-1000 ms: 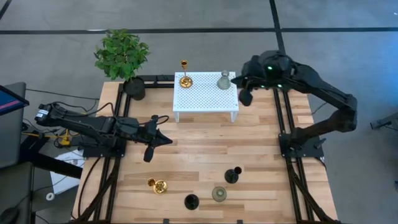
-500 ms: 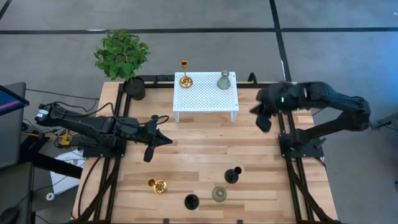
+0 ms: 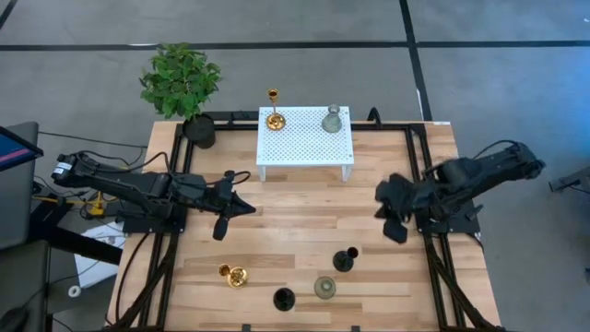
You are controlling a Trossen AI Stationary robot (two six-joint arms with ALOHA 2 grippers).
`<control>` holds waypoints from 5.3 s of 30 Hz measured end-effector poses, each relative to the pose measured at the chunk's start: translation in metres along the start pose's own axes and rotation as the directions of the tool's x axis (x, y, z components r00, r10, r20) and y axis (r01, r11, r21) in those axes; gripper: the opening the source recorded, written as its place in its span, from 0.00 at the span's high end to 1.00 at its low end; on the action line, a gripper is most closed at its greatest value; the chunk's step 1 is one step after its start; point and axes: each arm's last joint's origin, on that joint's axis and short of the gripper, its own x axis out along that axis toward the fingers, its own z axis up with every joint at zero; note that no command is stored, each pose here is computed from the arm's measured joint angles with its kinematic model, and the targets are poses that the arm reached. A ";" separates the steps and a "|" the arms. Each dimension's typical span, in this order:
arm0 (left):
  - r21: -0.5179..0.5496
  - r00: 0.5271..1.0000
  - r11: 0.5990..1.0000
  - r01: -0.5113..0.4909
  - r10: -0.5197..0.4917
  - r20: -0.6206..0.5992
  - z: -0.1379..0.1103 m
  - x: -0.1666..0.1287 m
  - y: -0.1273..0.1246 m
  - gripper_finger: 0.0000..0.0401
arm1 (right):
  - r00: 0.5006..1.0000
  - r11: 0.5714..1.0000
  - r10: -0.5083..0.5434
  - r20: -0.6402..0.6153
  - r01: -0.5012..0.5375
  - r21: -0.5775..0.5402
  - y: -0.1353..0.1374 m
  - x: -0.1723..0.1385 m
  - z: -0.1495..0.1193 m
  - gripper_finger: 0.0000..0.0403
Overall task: Pick & Place candle stick holders
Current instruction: Put the right black candle holder on the shelf
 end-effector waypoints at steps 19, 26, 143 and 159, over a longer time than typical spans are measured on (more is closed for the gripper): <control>0.000 1.000 1.000 0.000 0.000 0.002 0.000 0.000 0.000 0.98 | 0.990 0.996 0.086 -0.109 -0.085 0.014 0.034 0.091 -0.075 1.00; 0.000 1.000 1.000 0.000 0.000 0.000 0.000 0.000 0.000 0.99 | 0.983 0.994 0.107 -0.149 -0.110 -0.014 0.045 0.118 -0.085 1.00; 0.000 1.000 1.000 0.000 0.000 0.000 0.000 0.000 0.000 0.98 | 0.850 0.962 -0.220 0.480 0.270 -0.037 -0.167 0.034 0.252 1.00; 0.000 1.000 1.000 0.000 0.000 0.000 0.000 0.000 0.000 0.99 | 0.864 0.952 -0.296 0.408 0.299 0.058 -0.217 0.052 0.253 1.00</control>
